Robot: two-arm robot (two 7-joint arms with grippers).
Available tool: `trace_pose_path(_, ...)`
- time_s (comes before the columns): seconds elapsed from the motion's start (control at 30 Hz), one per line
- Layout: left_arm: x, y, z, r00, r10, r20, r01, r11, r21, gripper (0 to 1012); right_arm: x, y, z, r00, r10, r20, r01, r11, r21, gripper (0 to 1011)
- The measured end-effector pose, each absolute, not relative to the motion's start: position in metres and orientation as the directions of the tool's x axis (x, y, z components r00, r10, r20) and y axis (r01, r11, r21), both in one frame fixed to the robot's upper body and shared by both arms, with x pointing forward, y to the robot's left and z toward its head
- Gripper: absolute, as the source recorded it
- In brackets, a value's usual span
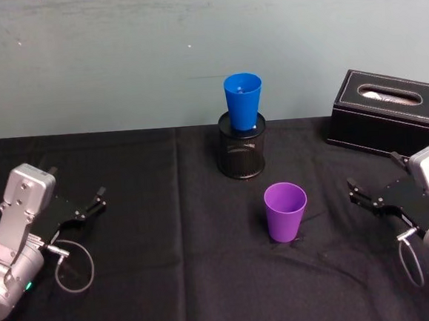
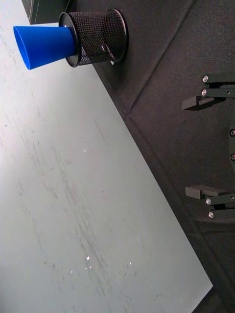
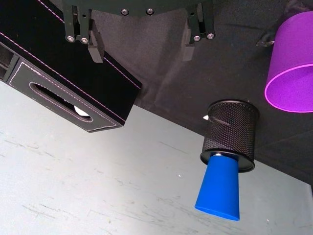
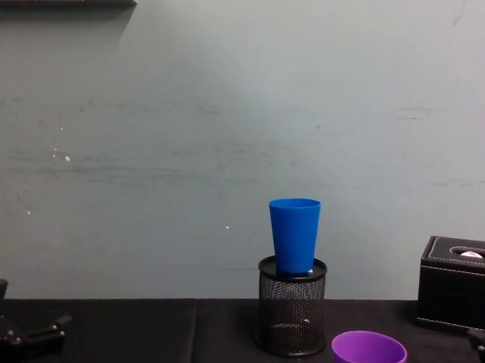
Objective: Pick up one cup with a gripper and tap it against the other cup.
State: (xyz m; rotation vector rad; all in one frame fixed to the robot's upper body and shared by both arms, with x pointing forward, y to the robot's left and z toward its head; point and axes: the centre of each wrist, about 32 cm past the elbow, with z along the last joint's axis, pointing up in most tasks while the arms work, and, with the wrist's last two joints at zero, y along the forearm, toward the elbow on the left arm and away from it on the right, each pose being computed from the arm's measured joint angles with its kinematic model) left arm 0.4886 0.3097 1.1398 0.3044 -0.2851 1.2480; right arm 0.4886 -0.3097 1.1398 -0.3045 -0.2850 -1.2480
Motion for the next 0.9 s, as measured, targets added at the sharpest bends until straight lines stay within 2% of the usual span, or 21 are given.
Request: trace_pose_path(0.9, 0.4886, 0.3097, 1.1398, 0.292, 0.880, 0.374, -0.955, 0.287, 0.070, 1011, 0.4886, -0.3097, 1.1398, 0.292, -0.880, 0.374, 0.955, 0.287, -0.070, 1003)
